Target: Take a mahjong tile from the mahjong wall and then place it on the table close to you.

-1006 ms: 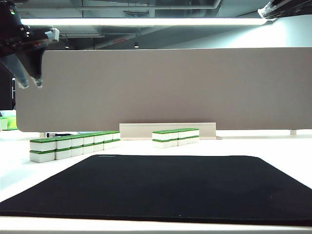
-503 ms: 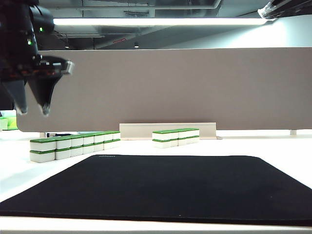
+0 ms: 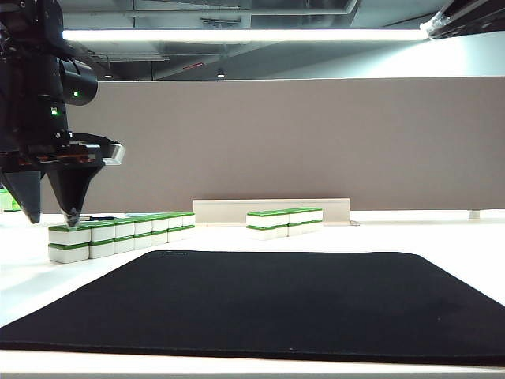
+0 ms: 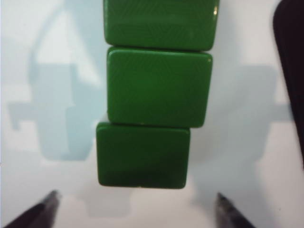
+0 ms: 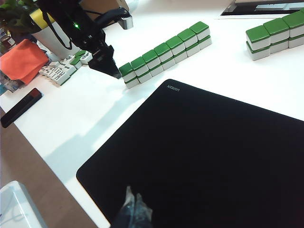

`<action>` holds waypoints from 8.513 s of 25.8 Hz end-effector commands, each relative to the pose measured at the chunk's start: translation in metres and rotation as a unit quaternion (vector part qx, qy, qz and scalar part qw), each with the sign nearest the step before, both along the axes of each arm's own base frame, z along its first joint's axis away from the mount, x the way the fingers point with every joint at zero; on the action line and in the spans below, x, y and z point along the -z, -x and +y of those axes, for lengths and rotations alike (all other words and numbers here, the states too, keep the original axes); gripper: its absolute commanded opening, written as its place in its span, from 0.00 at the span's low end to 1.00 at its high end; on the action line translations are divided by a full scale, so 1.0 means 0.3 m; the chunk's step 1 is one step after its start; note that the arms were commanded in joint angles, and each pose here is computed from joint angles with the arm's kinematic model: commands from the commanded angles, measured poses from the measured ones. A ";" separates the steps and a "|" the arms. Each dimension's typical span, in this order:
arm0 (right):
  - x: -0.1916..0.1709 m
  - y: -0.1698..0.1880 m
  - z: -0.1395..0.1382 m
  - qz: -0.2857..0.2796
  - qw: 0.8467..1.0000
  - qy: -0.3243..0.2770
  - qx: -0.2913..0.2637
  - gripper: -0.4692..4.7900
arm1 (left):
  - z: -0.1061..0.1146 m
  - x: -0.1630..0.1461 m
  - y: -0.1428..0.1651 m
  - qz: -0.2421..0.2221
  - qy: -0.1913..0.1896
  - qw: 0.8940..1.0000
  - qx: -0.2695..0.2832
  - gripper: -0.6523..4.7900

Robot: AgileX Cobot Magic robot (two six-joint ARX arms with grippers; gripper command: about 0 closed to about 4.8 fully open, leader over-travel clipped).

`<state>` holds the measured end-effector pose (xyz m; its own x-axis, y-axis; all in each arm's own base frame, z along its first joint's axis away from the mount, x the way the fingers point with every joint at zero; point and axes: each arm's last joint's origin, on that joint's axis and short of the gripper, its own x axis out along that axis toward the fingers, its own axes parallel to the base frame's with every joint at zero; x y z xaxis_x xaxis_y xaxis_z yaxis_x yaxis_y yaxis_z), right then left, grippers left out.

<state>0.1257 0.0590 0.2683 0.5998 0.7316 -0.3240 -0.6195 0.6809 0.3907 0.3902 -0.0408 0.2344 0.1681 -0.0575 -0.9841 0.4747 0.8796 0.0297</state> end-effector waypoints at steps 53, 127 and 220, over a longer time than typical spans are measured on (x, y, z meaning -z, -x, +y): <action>-0.011 -0.001 0.000 -0.010 1.000 -0.002 0.000 0.09 | -0.029 0.180 -0.077 0.028 -0.003 1.000 0.007 0.58; 0.076 0.022 -0.108 0.131 0.988 0.043 0.076 0.09 | -0.971 0.100 0.289 -0.004 0.013 0.866 0.499 0.35; 0.061 0.009 -0.107 0.099 0.991 0.037 0.076 0.09 | -0.116 0.070 -0.228 0.058 0.002 0.998 -0.015 0.75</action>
